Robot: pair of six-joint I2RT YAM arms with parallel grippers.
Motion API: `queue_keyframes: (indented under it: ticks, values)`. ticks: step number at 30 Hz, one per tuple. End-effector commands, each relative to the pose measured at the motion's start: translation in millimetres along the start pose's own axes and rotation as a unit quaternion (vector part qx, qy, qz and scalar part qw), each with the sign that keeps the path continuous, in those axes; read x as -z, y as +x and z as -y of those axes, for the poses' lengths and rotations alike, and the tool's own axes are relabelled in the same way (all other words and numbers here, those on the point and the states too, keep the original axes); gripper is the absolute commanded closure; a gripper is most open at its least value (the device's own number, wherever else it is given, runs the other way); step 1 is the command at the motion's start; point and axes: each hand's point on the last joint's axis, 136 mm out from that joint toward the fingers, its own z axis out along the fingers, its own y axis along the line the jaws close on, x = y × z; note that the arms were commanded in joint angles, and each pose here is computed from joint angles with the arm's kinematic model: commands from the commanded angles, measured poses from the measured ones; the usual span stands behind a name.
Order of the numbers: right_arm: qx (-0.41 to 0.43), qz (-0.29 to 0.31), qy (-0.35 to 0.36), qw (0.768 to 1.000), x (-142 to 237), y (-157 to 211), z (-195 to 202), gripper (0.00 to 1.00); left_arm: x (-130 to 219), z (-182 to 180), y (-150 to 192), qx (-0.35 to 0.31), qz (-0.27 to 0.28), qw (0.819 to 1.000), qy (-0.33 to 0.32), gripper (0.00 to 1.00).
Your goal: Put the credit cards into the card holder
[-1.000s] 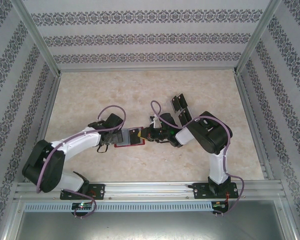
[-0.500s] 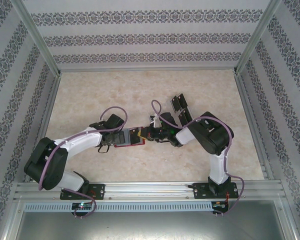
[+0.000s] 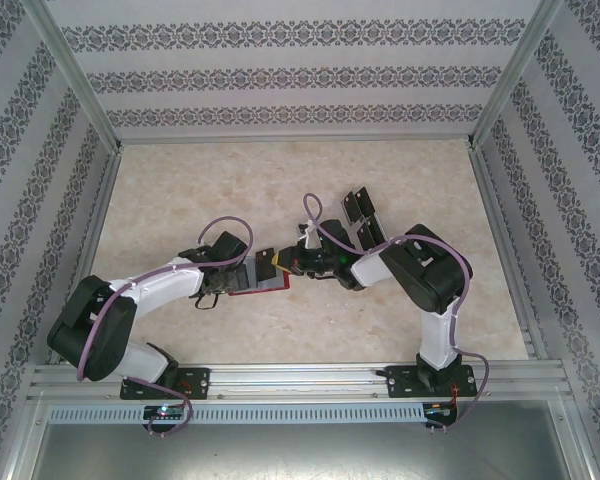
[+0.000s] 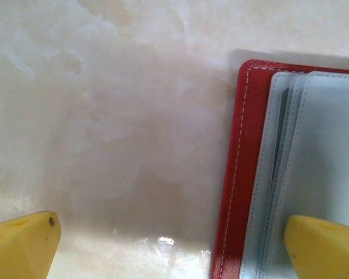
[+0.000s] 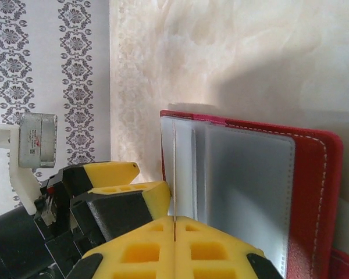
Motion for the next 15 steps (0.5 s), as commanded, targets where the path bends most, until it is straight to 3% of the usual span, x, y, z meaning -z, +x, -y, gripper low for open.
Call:
queue_keyframes:
  ticks: [1,15]
  values:
    - [0.016,0.012,-0.008,1.000,-5,-6,-7,1.00,-7,-18,13,0.002,-0.014,0.999,-0.029,0.00]
    - [0.009,0.008,0.001,1.000,-14,-2,11,1.00,-8,-20,15,0.003,-0.013,0.999,-0.030,0.00]
